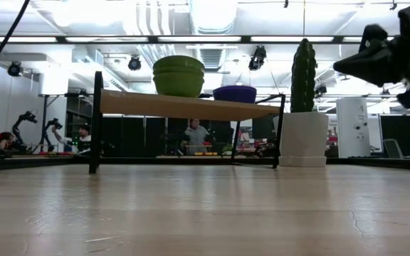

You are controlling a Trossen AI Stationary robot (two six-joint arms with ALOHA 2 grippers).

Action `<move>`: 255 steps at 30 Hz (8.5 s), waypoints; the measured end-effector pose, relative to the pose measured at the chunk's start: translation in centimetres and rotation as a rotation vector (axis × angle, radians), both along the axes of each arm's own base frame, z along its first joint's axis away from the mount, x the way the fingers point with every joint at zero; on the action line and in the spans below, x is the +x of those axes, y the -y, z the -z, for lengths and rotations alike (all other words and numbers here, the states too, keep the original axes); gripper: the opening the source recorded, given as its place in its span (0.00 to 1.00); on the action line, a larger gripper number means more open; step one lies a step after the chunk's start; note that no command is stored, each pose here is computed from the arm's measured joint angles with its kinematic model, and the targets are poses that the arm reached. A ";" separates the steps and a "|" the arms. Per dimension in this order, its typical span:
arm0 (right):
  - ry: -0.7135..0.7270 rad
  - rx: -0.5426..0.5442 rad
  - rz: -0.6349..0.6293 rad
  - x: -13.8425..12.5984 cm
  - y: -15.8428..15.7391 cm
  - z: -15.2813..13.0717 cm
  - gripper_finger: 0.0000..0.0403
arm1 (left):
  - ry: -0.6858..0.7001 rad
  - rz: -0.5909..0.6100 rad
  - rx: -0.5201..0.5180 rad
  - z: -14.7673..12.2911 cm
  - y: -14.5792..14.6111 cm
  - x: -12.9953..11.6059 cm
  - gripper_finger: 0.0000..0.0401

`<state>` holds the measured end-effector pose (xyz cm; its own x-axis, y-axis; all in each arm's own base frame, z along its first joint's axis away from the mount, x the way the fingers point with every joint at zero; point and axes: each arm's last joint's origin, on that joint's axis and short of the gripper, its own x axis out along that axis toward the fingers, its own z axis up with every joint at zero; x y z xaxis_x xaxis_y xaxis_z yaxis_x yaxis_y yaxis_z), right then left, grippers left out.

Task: Pick & Place Mini bowls
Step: Stack the blue bowl on top of the blue bowls on the shelf, then return to Home Position

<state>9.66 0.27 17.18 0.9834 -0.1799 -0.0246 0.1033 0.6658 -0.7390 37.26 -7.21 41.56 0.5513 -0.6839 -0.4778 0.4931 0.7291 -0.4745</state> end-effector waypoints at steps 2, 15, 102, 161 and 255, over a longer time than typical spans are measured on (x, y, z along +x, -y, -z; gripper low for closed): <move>-0.020 -0.108 -0.003 0.0 0.0 0.0 0.02 | 0.001 -0.001 -0.009 0.1 -0.4 0.2 0.00; 0.211 0.459 -0.472 -0.2 -1.3 -2.2 0.02 | -0.042 0.064 -0.084 2.5 -1.1 1.0 0.00; -0.622 0.871 -0.112 14.9 -4.1 -7.3 0.02 | 0.108 -0.128 -0.191 4.1 -5.6 1.5 0.26; -1.125 0.393 0.648 26.2 16.7 -15.8 0.02 | 0.585 -0.545 0.050 10.9 -4.6 -18.6 0.26; 0.094 0.580 -0.265 0.8 -1.1 -1.5 0.02 | 0.602 -0.643 0.147 17.2 -6.2 -28.9 0.26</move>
